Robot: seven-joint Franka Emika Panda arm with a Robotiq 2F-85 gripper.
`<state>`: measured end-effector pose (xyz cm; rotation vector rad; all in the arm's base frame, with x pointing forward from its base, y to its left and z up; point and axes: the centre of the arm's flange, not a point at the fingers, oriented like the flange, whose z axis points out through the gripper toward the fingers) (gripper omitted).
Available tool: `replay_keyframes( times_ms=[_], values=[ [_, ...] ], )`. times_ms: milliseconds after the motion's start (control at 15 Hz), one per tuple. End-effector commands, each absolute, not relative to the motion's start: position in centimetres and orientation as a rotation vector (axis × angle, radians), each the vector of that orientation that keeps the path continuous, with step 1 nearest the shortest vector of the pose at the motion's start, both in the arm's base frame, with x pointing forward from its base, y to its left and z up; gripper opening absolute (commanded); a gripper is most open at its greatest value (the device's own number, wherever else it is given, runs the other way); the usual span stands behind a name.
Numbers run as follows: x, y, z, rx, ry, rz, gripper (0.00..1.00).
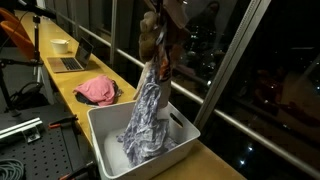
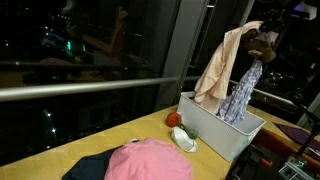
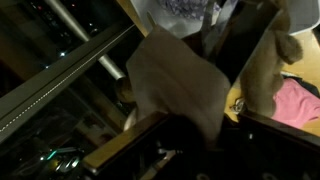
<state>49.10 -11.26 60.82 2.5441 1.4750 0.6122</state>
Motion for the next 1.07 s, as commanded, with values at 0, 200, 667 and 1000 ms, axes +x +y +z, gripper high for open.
replay_keyframes(
  times_ms=[0, 200, 667, 1000],
  values=[
    [49.6, -12.5, 58.2, 2.647, 1.431, 0.672, 0.03],
    [49.6, -14.2, 55.5, 2.756, 1.383, 0.701, 0.03],
    [50.9, -15.4, 50.4, 2.903, 1.311, 0.679, 0.39],
    [51.5, -14.6, 49.4, 2.893, 1.337, 0.615, 0.73]
  ],
)
